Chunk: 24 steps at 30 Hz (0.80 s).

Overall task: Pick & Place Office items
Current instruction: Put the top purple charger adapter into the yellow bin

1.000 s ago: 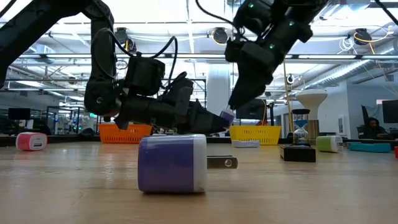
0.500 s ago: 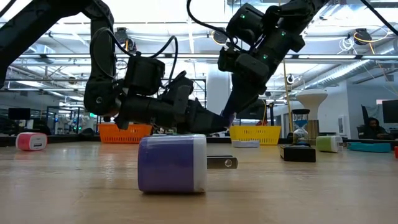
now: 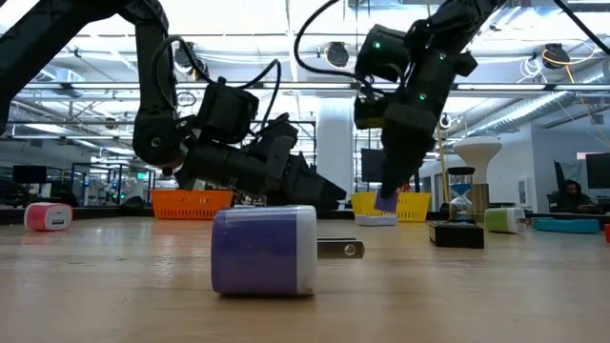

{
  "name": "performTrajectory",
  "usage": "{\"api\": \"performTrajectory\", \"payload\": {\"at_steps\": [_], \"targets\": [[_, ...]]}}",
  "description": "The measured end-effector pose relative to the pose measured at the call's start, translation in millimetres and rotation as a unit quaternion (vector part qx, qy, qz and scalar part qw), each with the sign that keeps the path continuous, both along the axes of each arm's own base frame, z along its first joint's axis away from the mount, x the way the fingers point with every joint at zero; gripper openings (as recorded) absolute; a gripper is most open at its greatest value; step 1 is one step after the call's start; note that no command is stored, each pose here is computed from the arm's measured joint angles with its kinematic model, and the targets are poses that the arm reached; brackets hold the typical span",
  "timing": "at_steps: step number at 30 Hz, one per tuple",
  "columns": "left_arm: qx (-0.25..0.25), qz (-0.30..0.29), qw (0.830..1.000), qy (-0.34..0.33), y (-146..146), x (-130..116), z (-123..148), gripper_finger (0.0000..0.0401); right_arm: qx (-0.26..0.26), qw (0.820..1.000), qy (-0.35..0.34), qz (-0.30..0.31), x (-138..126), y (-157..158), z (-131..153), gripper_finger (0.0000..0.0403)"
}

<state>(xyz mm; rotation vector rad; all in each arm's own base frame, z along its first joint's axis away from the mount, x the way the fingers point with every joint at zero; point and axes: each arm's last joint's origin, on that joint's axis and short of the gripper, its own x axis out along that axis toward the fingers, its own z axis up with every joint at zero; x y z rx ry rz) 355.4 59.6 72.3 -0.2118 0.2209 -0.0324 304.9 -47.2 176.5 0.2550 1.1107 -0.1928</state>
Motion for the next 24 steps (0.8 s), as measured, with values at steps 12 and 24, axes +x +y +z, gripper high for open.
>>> {"api": "performTrajectory", "payload": {"at_steps": [12, 24], "targets": [[0.007, -0.004, 1.0, 0.0, -2.0, 0.3, 0.0, 0.0212, -0.023, 0.997, 0.067, -0.005, -8.9, -8.5, -10.7, 0.0188], [0.007, -0.004, 1.0, 0.0, -2.0, 0.3, -0.1, 0.0168, -0.031, 0.994, 0.099, 0.02, -12.1, -8.2, -16.6, 0.0178]]}}
